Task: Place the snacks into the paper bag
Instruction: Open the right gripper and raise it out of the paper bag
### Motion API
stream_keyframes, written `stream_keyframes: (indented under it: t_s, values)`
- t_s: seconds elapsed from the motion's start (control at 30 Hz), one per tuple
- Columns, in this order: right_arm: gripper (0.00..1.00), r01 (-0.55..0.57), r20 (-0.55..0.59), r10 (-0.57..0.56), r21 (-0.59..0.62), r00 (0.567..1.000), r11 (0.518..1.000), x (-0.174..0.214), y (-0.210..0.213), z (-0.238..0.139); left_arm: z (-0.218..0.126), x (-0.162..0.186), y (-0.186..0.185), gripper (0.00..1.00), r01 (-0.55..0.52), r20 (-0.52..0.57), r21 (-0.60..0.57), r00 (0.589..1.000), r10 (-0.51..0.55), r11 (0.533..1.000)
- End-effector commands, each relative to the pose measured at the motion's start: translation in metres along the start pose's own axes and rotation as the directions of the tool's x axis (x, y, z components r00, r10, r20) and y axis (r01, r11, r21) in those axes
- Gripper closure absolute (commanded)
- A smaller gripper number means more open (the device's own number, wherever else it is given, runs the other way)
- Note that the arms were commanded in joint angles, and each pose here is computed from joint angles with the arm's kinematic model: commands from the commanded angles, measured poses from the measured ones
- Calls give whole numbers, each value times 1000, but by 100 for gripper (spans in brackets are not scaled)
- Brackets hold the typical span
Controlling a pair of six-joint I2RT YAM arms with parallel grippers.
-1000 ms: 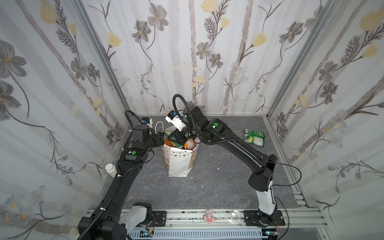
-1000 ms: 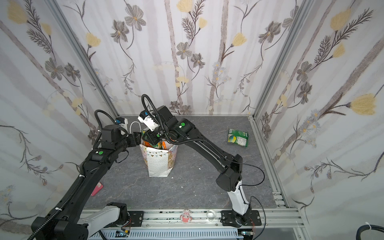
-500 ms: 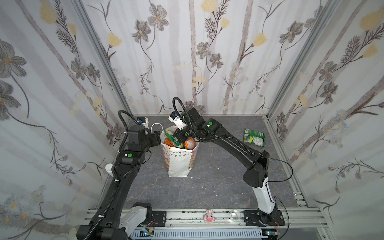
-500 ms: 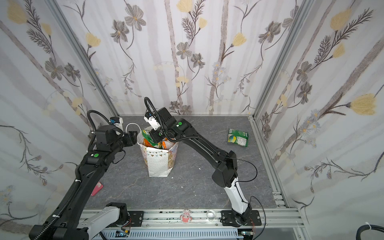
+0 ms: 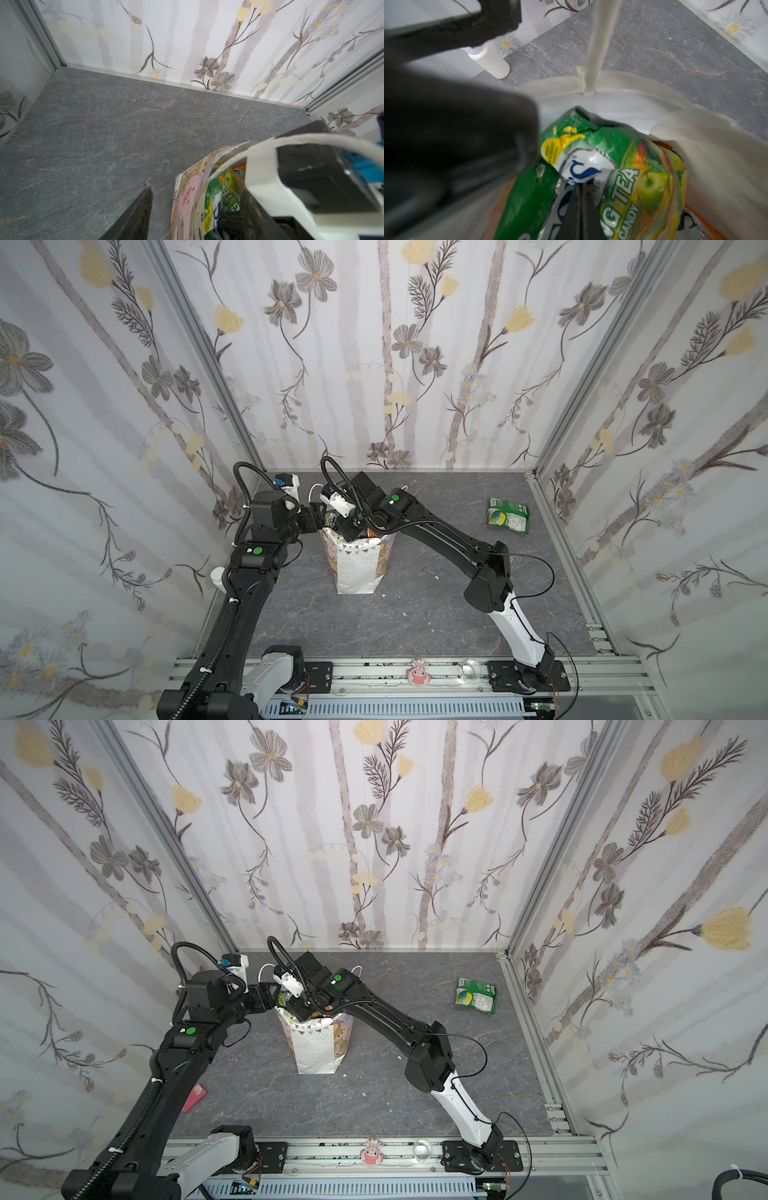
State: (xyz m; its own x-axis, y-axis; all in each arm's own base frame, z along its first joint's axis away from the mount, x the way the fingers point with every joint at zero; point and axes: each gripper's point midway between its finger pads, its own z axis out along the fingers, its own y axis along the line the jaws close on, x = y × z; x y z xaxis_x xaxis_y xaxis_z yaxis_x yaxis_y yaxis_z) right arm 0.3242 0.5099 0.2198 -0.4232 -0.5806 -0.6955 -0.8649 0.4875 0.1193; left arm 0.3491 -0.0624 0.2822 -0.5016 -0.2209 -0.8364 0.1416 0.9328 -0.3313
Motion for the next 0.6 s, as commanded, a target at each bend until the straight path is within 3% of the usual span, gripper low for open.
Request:
stream_keyframes:
  t_s: [0.0, 0.2, 0.33, 0.57]
  values:
    - [94, 23, -42, -21, 32, 999, 999, 8, -3, -8, 2, -6, -7, 33, -14, 13, 37, 1000, 13, 999]
    - [85, -2, 146, -3, 33, 989, 999, -43, 5, -63, 6, -2, -6, 33, -12, -7, 31, 1000, 12, 999]
    - [89, -23, 262, 4, 71, 965, 997, -72, 3, -109, 7, -1, -7, 33, -15, -8, 35, 1000, 16, 999]
    - [88, -82, 413, 40, 84, 910, 993, -84, 7, -182, 10, 3, -12, 33, -22, -26, 46, 999, 23, 999]
